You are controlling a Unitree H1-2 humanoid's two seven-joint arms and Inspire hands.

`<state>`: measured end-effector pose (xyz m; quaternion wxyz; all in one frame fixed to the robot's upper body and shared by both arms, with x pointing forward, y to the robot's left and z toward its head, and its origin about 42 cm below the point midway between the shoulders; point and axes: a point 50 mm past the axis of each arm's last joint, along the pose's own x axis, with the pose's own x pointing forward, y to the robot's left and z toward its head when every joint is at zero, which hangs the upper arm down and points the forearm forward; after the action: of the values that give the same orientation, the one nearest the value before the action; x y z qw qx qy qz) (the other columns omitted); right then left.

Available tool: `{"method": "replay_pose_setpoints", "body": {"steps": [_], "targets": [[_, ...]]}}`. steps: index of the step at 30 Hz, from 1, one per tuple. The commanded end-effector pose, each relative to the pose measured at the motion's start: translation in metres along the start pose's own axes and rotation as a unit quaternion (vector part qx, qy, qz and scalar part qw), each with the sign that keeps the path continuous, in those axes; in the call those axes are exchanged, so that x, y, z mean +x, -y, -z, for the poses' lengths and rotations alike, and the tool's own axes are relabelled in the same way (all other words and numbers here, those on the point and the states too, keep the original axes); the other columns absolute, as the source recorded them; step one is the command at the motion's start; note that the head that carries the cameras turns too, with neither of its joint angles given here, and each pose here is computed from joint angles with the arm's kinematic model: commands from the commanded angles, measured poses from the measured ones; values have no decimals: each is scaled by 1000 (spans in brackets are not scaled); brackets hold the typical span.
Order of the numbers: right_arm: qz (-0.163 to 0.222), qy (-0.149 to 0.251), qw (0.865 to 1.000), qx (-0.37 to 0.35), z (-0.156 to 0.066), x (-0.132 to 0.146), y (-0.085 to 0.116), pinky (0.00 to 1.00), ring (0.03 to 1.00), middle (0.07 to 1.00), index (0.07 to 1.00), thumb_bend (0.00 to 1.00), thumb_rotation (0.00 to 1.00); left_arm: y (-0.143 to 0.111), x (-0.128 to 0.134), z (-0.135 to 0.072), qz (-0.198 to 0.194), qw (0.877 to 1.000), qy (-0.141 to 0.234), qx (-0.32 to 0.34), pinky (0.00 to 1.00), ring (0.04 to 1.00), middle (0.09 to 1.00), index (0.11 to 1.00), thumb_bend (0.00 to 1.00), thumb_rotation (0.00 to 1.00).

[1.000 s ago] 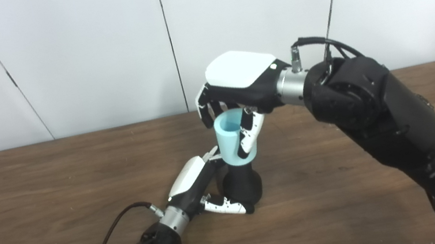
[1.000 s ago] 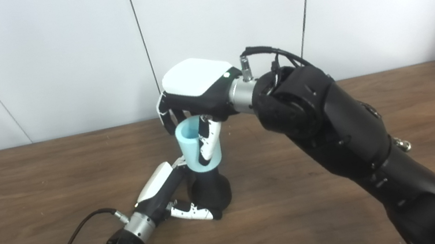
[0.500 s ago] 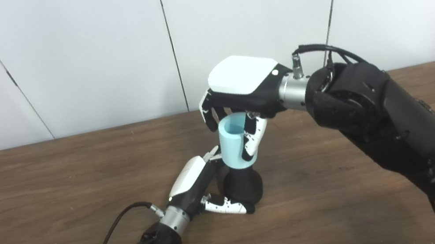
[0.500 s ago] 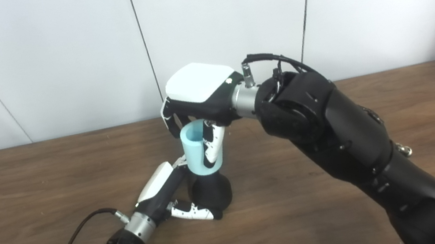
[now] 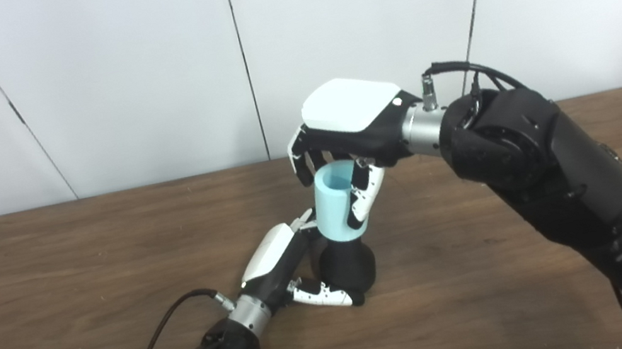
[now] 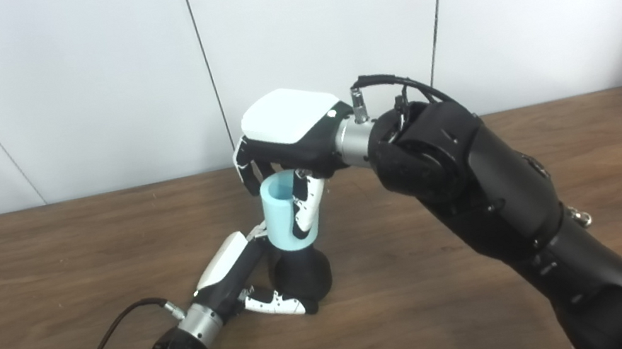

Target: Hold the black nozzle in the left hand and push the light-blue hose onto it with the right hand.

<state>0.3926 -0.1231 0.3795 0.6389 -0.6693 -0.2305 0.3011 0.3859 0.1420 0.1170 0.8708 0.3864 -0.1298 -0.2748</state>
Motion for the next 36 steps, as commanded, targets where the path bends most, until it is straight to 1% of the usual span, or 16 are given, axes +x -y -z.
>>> {"method": "replay_pose_setpoints", "body": {"steps": [1,9,12,14,17,29,36], "targets": [[13,-3,1000,-9,1,-1,12,253,356,472,545,509,0,59,-39,32,126,987,-98,28,1000,1000,804,484,518,74],[4,5,1000,-10,-5,1,2,268,359,475,545,509,0,60,-39,32,125,987,-99,28,1000,1000,803,484,518,74],[2,8,1000,-12,-8,2,-1,256,354,469,545,509,0,59,-39,32,123,987,-98,29,1000,1000,803,484,518,74],[0,9,1000,-12,-9,3,-2,231,343,464,545,508,0,59,-39,32,123,987,-98,29,1000,1000,803,484,518,74],[-2,11,1000,-12,-10,3,-3,217,338,462,544,507,0,59,-40,32,124,987,-99,30,1000,1000,803,484,518,73],[-5,14,1000,-12,-11,1,-6,261,357,473,543,510,0,59,-40,33,127,986,-100,32,1000,1000,803,484,518,74],[-1,15,1000,-14,-11,0,-5,256,351,472,543,509,0,58,-40,31,129,986,-100,34,1000,1000,803,484,518,74]]}}
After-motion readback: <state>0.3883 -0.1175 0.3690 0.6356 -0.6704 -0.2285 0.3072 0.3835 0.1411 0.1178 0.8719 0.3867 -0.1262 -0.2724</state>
